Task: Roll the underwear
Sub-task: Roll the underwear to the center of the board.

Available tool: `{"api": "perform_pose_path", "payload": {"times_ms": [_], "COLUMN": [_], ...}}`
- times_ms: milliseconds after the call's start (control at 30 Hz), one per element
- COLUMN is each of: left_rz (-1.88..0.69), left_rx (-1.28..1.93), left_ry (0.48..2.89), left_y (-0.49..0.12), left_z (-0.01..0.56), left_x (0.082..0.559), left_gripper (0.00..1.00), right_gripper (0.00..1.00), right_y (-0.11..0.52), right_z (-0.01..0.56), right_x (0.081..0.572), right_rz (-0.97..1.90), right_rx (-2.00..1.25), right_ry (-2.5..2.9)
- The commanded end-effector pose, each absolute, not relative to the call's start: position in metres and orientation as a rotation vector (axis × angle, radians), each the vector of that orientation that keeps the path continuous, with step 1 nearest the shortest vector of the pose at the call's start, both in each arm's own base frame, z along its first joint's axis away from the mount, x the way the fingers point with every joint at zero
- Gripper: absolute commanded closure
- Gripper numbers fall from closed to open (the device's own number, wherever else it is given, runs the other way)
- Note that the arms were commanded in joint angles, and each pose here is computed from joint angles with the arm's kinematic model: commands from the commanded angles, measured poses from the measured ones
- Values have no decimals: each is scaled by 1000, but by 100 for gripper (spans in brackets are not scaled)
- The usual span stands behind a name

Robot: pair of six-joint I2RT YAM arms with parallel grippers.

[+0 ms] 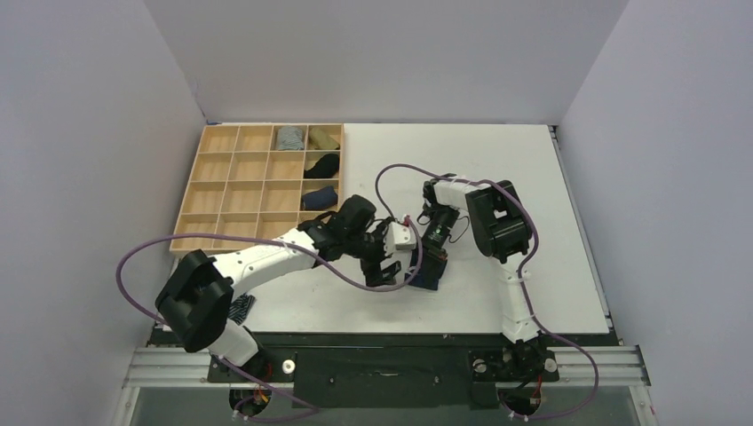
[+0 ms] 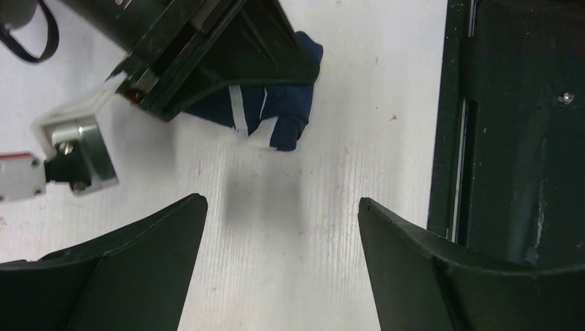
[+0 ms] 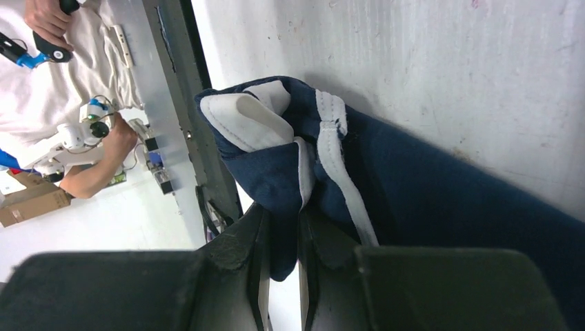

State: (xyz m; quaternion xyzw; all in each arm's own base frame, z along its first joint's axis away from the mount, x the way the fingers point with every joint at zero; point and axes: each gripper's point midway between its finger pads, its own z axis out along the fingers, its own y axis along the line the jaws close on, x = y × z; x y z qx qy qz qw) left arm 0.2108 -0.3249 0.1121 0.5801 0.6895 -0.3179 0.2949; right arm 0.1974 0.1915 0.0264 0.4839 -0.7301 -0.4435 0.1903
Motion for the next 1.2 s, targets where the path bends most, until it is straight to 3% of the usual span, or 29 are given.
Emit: {"api": "perform_pose_path", "payload": {"times_ms": [0, 400, 633, 967, 1167], "left_rz": [-660, -585, -562, -568, -579], "left_rx": [1635, 1820, 1855, 1874, 1889], "left_ry": [1661, 1523, 1534, 1525, 1544], "left_y": [-350, -395, -406, -415, -418], "left_z": [116, 83, 61, 55, 45], "left_x": [225, 209, 208, 200, 197], "left_gripper": [21, 17, 20, 36, 53], "right_gripper": [100, 100, 100, 100, 100], "right_y": [200, 198, 198, 199, 199], "right_z": [35, 30, 29, 29, 29], "right_x": [200, 198, 197, 198, 198], "right_rz": [-1319, -1296, -1297, -1299, -1298], "right_rx": [1366, 1334, 1329, 1321, 1319], "right_ry": [-2036, -2033, -2034, -2037, -2036]}}
